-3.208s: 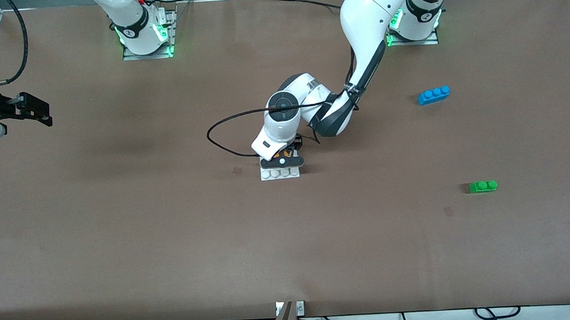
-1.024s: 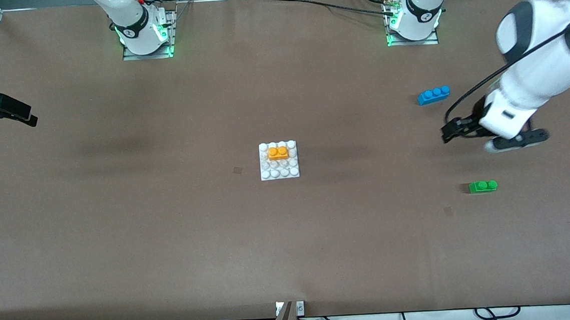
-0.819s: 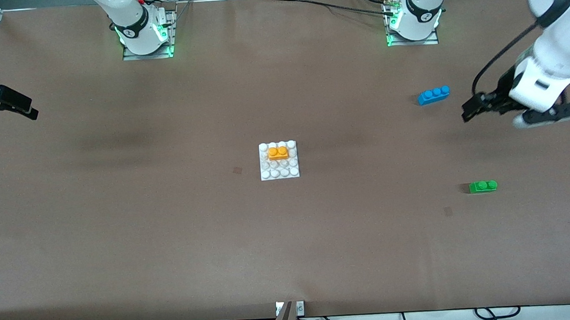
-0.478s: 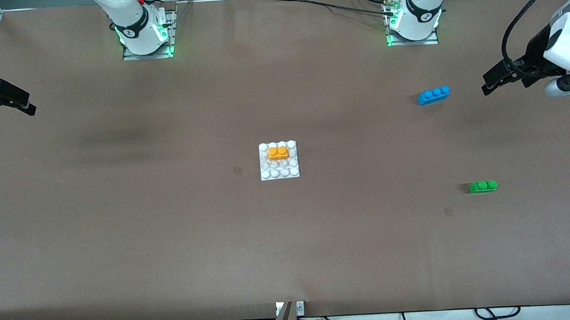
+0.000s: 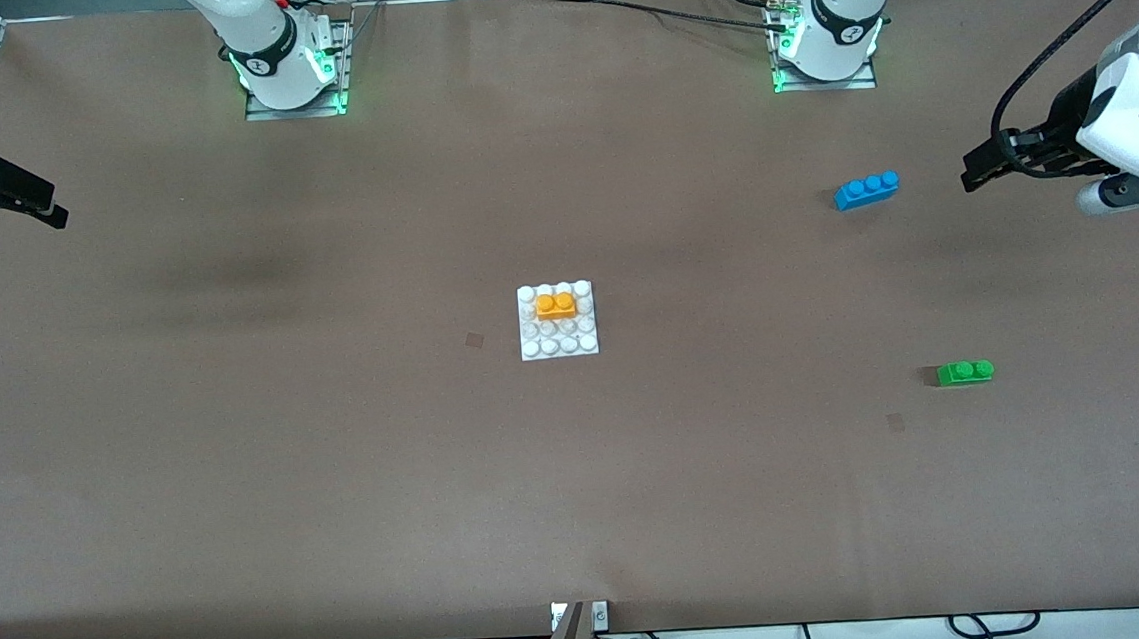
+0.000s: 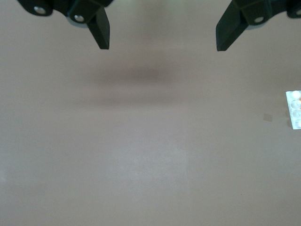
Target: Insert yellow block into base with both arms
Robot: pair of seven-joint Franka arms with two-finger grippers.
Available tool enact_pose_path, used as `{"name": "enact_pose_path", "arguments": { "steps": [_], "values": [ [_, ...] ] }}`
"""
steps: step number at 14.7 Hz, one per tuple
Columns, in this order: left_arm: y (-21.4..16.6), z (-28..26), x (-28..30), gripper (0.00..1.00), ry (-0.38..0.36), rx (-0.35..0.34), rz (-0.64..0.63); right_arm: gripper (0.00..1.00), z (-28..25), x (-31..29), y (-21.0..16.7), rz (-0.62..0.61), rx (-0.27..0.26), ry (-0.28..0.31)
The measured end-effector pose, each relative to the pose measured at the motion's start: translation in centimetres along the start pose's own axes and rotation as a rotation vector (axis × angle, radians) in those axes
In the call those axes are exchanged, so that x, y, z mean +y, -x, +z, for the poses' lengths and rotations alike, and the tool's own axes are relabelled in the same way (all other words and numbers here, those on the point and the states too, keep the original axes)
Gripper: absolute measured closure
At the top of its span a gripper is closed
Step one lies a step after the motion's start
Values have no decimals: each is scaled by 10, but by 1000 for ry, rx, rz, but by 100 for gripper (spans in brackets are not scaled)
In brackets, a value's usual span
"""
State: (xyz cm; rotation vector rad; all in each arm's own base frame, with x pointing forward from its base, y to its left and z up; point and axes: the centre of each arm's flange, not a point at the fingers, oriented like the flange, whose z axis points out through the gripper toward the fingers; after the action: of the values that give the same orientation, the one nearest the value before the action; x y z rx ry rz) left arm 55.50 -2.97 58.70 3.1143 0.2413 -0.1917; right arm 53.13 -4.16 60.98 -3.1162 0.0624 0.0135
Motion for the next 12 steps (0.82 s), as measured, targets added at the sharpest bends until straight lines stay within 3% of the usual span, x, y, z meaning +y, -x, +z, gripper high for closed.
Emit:
{"name": "enact_pose_path", "arguments": {
  "steps": [12],
  "values": [
    [-1,1,10,0,-5,-8,22,0,2,0,-1,-7,-5,0]
  ]
}}
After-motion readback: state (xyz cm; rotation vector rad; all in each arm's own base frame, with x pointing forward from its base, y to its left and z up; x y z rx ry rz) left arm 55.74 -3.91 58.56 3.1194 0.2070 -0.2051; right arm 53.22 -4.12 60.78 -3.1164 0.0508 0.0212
